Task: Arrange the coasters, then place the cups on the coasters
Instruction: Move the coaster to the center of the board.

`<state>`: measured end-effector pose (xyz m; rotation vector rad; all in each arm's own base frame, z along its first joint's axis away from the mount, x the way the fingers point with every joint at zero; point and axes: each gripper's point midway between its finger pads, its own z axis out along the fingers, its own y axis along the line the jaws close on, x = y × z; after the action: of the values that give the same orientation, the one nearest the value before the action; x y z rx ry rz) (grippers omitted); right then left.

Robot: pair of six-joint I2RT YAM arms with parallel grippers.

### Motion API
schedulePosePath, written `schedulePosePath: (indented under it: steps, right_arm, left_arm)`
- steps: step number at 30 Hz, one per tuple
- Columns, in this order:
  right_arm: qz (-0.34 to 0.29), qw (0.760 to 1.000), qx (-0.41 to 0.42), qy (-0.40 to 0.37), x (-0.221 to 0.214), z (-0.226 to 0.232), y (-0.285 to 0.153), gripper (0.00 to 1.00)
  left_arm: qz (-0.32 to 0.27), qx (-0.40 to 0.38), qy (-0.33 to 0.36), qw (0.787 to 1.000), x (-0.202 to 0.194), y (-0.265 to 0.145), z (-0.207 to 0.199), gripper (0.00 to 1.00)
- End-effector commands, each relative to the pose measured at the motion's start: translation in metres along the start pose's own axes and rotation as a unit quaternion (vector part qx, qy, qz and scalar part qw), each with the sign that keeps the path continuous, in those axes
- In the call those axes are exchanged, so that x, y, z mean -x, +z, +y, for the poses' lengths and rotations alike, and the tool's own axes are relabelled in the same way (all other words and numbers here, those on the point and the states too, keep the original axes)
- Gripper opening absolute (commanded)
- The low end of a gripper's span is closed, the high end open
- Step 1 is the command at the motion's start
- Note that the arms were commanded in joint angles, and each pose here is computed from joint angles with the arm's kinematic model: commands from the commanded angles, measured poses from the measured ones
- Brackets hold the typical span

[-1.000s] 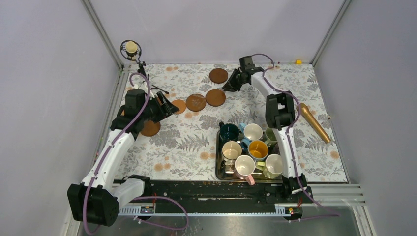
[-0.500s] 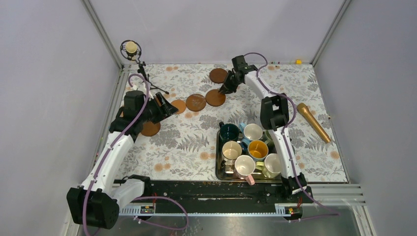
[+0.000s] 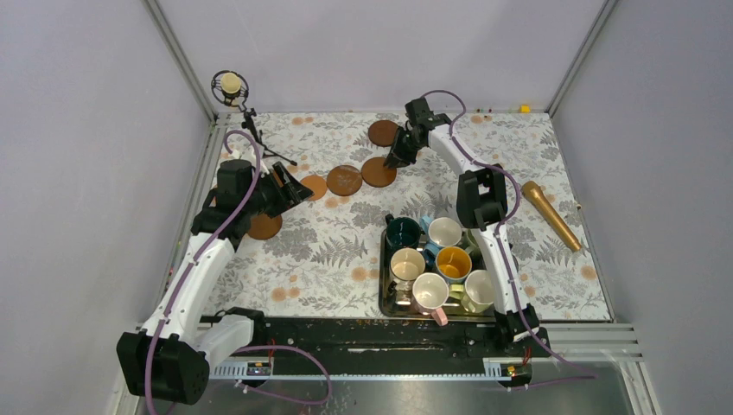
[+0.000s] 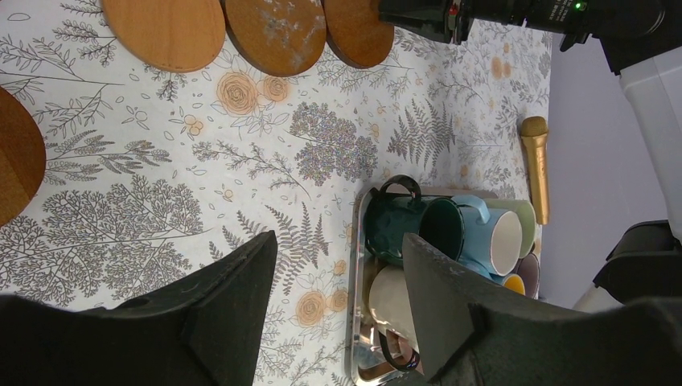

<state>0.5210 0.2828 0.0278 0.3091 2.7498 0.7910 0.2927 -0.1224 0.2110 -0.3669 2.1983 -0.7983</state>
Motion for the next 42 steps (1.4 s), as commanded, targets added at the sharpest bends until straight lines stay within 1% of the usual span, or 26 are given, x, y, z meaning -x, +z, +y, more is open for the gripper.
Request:
schedulePosePath:
  steps: [1,3,6,11,14,18,23,30,36,42]
  right_arm:
    - [-0.021,0.999,0.015,-0.022,0.005,0.028,-0.031,0.30]
    - [-0.053,0.998,0.036,-0.022,0.020,0.041,-0.040,0.30]
    - [-0.104,0.994,0.039,-0.002,0.043,0.045,-0.047,0.31]
    - [-0.133,0.989,0.027,0.050,0.062,0.030,-0.034,0.31]
    - [-0.130,0.988,0.021,0.076,0.064,0.022,-0.021,0.31]
    - [-0.116,0.989,0.003,0.092,0.057,0.009,-0.008,0.32]
    - [-0.094,0.991,-0.011,0.097,0.045,-0.003,0.004,0.33]
    - [-0.080,0.992,-0.007,0.098,0.039,0.001,0.008,0.33]
    - [-0.046,0.995,-0.014,0.082,0.023,0.001,0.005,0.33]
    - [-0.017,1.000,0.007,0.015,0.003,0.018,-0.006,0.32]
  left_arm:
    - [-0.021,-0.018,0.004,1.000,0.008,-0.004,-0.007,0.60]
    - [-0.022,-0.018,0.004,1.000,0.007,-0.005,-0.007,0.60]
    - [-0.020,-0.019,0.001,1.000,0.006,-0.005,-0.007,0.60]
    - [-0.024,-0.021,0.003,0.999,0.007,-0.006,-0.008,0.60]
    - [-0.025,-0.022,0.004,0.999,0.008,-0.007,-0.009,0.60]
    - [-0.027,-0.023,0.004,0.999,0.010,-0.007,-0.010,0.60]
    - [-0.029,-0.029,0.004,0.999,0.012,-0.009,-0.014,0.60]
    - [-0.031,-0.033,0.003,0.999,0.014,-0.010,-0.016,0.60]
    - [-0.033,-0.032,0.002,0.999,0.013,-0.010,-0.015,0.60]
    - [-0.036,-0.034,0.002,0.999,0.015,-0.011,-0.017,0.60]
